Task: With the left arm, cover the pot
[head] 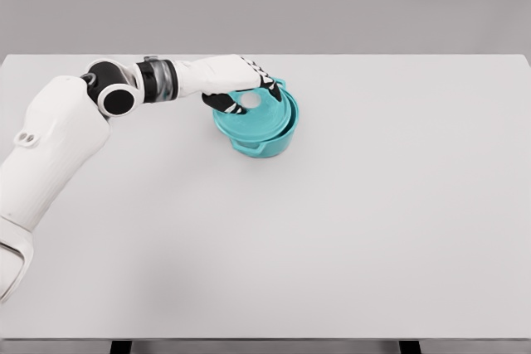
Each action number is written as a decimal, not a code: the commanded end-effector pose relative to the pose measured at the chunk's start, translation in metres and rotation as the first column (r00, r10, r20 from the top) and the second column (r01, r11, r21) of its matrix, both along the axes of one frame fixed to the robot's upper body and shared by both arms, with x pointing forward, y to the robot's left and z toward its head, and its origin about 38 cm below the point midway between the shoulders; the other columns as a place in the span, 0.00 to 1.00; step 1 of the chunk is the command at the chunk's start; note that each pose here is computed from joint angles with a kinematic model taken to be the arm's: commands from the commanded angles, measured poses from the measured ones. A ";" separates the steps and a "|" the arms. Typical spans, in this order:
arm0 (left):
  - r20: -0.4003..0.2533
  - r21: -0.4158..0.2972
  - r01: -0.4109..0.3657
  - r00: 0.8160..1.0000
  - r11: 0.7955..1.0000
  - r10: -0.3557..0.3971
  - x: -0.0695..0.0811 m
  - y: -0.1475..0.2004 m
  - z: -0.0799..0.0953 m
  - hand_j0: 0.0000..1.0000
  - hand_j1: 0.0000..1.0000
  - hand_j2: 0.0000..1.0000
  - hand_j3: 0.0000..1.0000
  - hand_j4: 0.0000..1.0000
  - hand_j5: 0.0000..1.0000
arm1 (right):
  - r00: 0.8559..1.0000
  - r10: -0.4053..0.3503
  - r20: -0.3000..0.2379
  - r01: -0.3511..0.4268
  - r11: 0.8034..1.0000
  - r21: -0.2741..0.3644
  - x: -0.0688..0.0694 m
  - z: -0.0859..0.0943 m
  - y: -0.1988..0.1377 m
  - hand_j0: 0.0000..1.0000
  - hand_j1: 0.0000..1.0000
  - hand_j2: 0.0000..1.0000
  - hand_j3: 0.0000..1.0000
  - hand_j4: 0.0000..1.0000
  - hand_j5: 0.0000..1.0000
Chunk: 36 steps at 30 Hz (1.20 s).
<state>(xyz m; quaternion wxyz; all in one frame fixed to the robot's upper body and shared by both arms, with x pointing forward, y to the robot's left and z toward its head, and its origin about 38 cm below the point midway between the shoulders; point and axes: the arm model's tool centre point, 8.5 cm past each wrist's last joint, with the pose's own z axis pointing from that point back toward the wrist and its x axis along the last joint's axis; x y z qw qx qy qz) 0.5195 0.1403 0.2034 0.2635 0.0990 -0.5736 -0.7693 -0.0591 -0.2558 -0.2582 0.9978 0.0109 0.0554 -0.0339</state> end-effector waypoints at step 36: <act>0.071 0.008 -0.239 0.969 0.971 0.237 -0.075 0.223 0.058 1.00 1.00 1.00 1.00 1.00 1.00 | 1.000 0.000 0.000 0.000 1.000 0.000 0.000 0.000 0.000 1.00 1.00 1.00 1.00 1.00 1.00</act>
